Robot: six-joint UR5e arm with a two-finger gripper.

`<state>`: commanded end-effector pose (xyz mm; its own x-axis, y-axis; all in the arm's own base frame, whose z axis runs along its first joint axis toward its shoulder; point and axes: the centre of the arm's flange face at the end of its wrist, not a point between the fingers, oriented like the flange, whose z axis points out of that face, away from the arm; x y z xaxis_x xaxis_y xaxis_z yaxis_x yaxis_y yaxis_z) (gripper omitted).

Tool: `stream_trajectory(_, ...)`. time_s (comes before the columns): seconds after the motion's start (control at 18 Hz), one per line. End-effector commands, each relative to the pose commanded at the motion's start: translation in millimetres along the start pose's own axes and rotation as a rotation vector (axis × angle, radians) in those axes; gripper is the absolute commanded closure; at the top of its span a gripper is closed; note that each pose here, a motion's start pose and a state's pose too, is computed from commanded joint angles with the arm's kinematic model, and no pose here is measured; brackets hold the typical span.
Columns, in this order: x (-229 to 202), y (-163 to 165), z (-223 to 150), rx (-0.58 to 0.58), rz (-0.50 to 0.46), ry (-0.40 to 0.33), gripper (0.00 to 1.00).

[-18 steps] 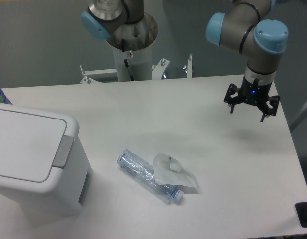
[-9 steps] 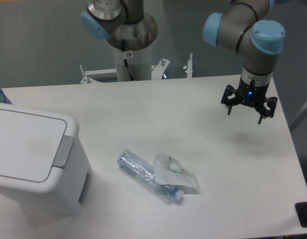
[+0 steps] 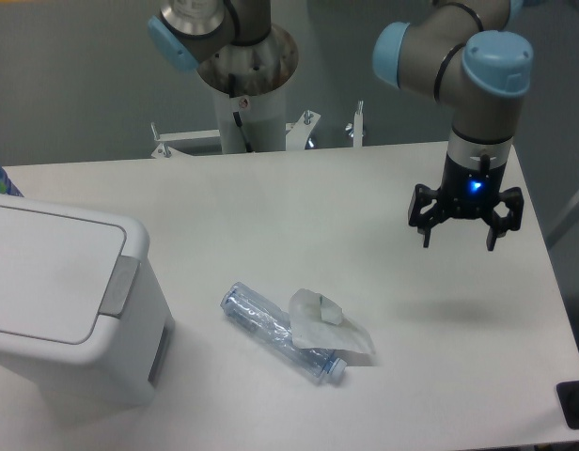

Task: Open the trash can
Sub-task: 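Move the open gripper over toward the white trash can lid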

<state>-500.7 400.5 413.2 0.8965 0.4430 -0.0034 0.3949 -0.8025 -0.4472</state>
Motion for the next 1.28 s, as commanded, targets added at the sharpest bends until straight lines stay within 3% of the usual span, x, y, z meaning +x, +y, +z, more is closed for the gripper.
stream_trajectory(0.33, 79.3, -64.2, -25.6, 0.102, -0.037, 0.063, 0.00)
stream_trajectory(0.56, 117.3, -75.7, -25.8, 0.125, 0.007, 0.125, 0.00)
stream_trajectory(1.0, 186.7, -85.5, -64.3, 0.201, -0.024, 0.266, 0.00)
stream_trajectory(1.17, 210.8, -87.8, -68.5, 0.201, -0.006, 0.283, 0.00)
stream_trajectory(1.28, 220.2, -86.1, -65.6, 0.183, -0.050, 0.291, 0.00)
